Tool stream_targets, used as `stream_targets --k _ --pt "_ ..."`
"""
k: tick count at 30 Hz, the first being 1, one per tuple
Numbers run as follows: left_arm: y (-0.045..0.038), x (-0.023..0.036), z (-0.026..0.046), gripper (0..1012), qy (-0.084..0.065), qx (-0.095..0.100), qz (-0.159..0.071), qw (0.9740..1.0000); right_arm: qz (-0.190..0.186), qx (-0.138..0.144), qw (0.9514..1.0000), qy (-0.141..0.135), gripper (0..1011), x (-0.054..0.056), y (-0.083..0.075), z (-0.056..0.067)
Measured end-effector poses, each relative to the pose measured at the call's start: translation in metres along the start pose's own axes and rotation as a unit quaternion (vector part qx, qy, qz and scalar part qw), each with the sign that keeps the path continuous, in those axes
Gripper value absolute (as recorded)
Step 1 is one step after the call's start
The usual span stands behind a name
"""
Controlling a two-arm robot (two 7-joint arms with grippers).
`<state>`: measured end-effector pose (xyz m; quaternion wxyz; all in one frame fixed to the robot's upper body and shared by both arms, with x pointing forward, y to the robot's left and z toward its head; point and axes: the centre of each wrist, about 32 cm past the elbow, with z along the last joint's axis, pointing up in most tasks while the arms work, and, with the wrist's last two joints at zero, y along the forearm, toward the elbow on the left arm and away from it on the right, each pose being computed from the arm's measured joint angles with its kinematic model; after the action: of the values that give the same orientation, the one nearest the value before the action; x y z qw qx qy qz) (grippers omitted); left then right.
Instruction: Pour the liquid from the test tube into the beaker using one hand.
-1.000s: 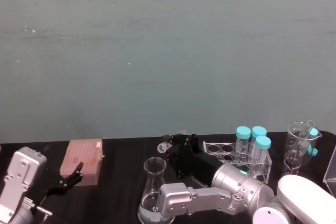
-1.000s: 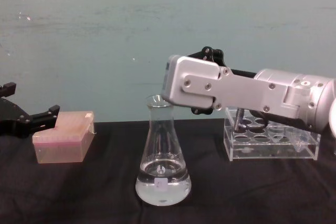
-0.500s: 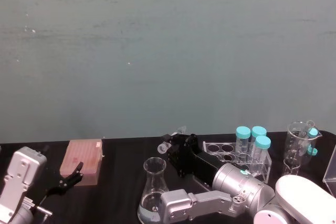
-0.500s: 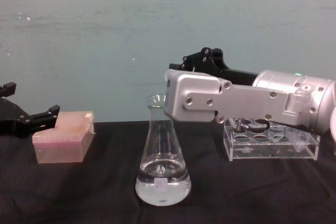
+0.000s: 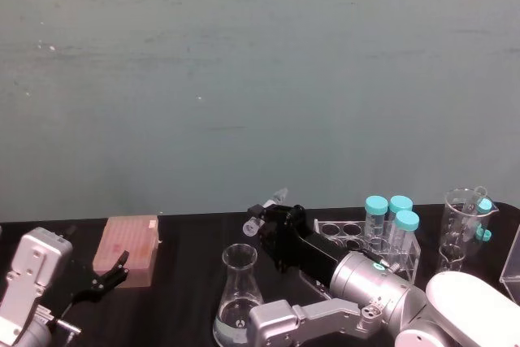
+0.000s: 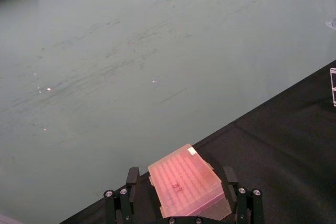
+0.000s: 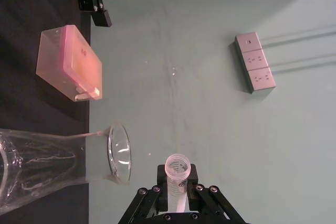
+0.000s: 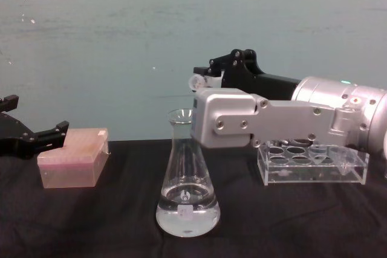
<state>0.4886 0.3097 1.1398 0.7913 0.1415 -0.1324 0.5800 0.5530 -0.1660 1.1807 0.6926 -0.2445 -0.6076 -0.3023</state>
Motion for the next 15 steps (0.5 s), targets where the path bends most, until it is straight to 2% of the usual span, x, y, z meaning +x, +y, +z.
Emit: stream_targets --k 15 --pt "0.0000 0.0000 0.0000 1000 0.000 0.000 0.000 1.0000 -0.005 0.007 0.9991 -0.042 199 0.0007 -0.0005 0.0019"
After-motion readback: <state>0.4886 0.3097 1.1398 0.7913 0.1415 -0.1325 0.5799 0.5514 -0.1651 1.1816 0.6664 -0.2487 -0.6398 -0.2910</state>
